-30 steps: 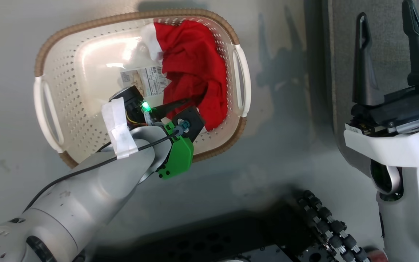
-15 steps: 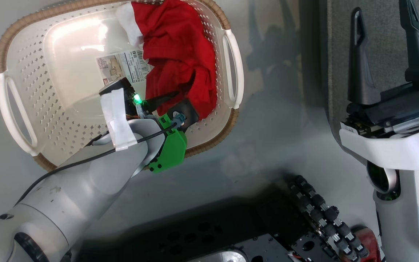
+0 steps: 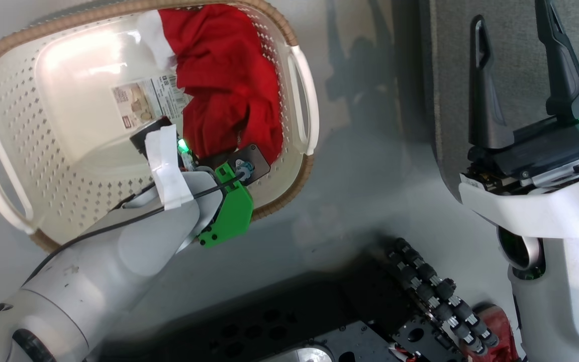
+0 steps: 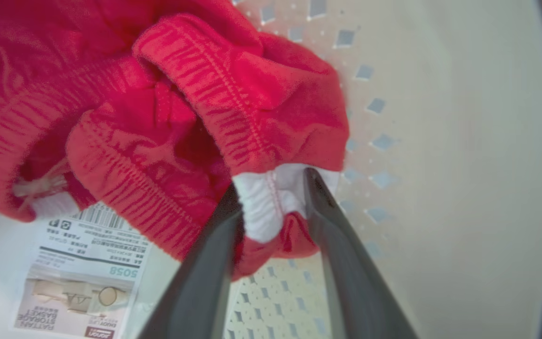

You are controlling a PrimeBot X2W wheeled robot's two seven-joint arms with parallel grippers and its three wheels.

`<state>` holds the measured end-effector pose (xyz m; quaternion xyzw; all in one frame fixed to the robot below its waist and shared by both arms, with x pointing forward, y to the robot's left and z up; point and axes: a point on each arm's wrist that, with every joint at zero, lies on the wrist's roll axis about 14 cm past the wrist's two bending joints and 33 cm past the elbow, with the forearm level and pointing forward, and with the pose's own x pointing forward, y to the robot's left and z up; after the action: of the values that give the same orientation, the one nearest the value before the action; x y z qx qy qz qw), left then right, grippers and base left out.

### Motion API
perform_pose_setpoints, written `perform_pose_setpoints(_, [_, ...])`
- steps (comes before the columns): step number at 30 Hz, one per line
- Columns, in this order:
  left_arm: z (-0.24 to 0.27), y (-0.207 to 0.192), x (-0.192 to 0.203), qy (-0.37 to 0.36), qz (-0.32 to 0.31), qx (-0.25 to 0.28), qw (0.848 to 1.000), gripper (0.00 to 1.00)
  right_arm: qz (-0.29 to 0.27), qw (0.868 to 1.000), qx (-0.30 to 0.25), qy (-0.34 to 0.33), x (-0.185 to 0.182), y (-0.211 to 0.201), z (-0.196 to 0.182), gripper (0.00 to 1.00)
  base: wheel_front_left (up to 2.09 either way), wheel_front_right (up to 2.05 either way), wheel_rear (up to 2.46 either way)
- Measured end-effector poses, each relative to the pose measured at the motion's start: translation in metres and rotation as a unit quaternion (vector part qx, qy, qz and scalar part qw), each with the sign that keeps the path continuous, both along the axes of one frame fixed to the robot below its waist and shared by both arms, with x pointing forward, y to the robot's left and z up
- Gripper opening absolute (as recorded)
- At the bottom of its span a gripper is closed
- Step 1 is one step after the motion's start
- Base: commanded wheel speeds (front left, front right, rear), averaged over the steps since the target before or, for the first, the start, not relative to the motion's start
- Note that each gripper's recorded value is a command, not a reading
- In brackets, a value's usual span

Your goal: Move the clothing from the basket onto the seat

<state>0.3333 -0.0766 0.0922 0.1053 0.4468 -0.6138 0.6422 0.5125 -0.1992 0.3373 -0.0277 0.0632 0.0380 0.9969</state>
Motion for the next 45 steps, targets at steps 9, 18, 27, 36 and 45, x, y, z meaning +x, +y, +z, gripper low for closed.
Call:
perform_pose_setpoints(9, [0.011,-0.002,0.010,-0.027,-0.006,-0.023,0.999,0.00,-0.010,1.000,0.006,-0.016,0.003,-0.006,0.013,1.00,0.00,0.00,0.00])
perform_pose_setpoints(18, [0.049,-0.009,0.019,-0.058,0.026,-0.072,0.995,0.00,-0.005,0.999,0.007,-0.037,-0.002,0.000,0.042,1.00,0.00,0.00,0.00])
perform_pose_setpoints(27, [0.115,0.001,0.031,-0.083,0.128,-0.110,0.982,0.00,0.000,0.998,0.027,-0.062,-0.026,0.012,0.090,1.00,0.00,0.00,0.00])
perform_pose_setpoints(36, [0.232,0.003,0.059,-0.171,0.275,-0.186,0.928,0.00,0.011,0.994,0.048,-0.097,-0.068,0.024,0.144,1.00,0.00,0.00,0.00])
perform_pose_setpoints(45, [0.349,0.037,0.057,-0.297,0.350,-0.256,0.850,0.00,0.030,0.988,0.075,-0.135,-0.117,0.041,0.187,1.00,0.00,0.00,0.00])
